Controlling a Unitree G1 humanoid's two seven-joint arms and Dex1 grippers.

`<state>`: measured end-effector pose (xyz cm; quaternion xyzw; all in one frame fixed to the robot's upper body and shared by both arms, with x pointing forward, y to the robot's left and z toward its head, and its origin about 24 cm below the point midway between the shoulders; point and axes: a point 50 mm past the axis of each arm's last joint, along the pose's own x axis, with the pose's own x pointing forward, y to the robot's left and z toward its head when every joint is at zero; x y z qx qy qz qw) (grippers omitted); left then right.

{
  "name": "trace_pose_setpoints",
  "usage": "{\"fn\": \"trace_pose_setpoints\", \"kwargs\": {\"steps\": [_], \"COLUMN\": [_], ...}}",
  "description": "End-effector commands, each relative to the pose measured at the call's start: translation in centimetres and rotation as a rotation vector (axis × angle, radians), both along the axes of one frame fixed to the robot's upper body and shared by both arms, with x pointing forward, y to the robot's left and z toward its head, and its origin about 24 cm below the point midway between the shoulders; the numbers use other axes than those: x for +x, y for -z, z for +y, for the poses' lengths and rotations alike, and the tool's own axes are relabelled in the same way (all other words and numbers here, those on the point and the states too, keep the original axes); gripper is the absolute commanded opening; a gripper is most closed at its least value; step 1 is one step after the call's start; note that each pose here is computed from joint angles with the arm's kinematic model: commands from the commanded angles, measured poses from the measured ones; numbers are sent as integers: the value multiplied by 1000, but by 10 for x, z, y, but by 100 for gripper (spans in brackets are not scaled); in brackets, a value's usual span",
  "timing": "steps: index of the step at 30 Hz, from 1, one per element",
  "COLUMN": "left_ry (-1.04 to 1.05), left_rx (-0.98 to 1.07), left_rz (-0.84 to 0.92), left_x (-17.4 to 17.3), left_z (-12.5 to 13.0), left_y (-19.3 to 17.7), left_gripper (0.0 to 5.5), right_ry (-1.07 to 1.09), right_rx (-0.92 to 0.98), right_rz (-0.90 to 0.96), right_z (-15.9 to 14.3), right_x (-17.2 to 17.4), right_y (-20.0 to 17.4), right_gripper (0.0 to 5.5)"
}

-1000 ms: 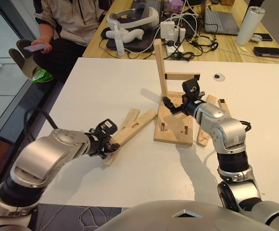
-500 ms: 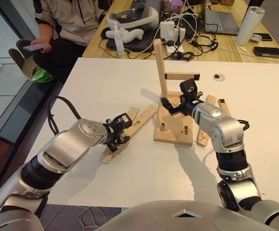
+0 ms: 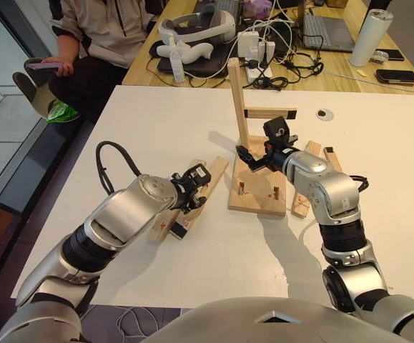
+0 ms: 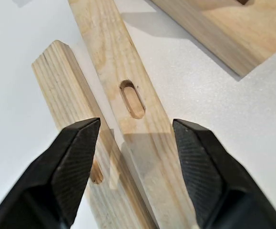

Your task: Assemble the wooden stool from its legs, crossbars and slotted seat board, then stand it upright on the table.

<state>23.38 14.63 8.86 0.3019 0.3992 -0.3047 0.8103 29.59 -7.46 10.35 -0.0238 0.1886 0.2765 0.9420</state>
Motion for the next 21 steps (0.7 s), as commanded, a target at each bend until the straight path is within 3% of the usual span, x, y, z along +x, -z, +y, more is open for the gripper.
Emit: {"fn": "trace_pose_setpoints", "kwargs": {"steps": [1, 14, 19, 21], "left_ry": [-78, -215, -202, -203], "left_rx": [21, -31, -51, -50], "left_rz": [54, 92, 114, 116], "left_x": [-9, -8, -13, -14], "left_z": [7, 0, -3, -1], "left_y": [16, 31, 36, 38], "left_gripper": [281, 281, 216, 213], "right_ry": [-10, -14, -7, -5], "right_rx": [-14, -18, -18, -17], "right_rz": [-17, -25, -30, -32], "right_z": [3, 6, 5, 5], "right_x": [1, 2, 3, 3], "right_y": [-2, -1, -1, -1], "right_gripper": [540, 540, 540, 540]}}
